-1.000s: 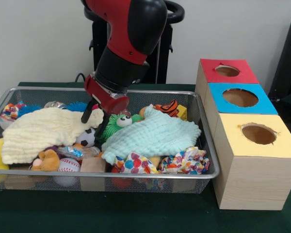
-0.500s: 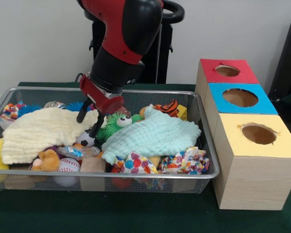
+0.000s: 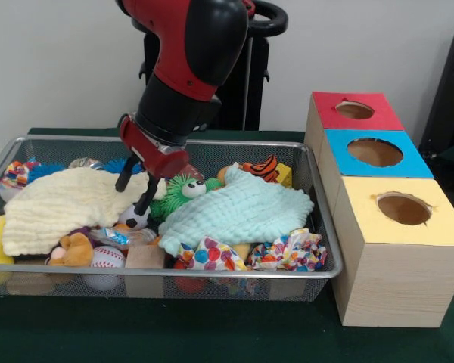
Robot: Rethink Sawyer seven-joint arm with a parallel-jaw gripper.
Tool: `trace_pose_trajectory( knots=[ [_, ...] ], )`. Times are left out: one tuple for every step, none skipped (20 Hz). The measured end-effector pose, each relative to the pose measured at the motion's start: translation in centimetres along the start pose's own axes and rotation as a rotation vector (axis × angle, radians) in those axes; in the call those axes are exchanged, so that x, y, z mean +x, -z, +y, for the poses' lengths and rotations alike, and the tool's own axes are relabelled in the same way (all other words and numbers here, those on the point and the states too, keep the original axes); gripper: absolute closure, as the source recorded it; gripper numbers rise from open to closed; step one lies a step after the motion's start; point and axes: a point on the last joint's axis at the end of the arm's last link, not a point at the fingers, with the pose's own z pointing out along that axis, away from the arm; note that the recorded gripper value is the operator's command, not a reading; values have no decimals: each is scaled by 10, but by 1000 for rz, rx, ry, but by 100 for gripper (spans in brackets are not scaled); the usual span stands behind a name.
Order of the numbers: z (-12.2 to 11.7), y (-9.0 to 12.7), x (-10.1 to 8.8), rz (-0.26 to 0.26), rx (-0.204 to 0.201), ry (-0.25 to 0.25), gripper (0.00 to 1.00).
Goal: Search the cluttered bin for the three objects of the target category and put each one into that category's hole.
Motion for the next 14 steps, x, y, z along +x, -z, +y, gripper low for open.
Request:
trace_pose_trajectory(
  knots=[
    [1, 0, 0, -1, -1, 0, 0],
    [1, 0, -1, -2, -1, 0, 0],
    [2, -1, -1, -3, -2, 0, 0],
    [3, -2, -1, -4, -3, 1, 0],
    [5, -3, -1, -5, -3, 2, 0],
    [6, -4, -1, -6, -4, 4, 0],
    [7, -5, -1, -6, -5, 5, 0],
    [8, -6, -1, -7, -5, 7, 0],
    [11, -7, 0, -9, -7, 10, 0],
    [13, -7, 0, -10, -9, 12, 0],
    [15, -7, 0, -12, -11, 14, 0],
    [17, -7, 0, -14, -13, 16, 0],
    [18, -7, 0, -15, -15, 18, 0],
    [20, -6, -1, -17, -17, 19, 0]
  ],
)
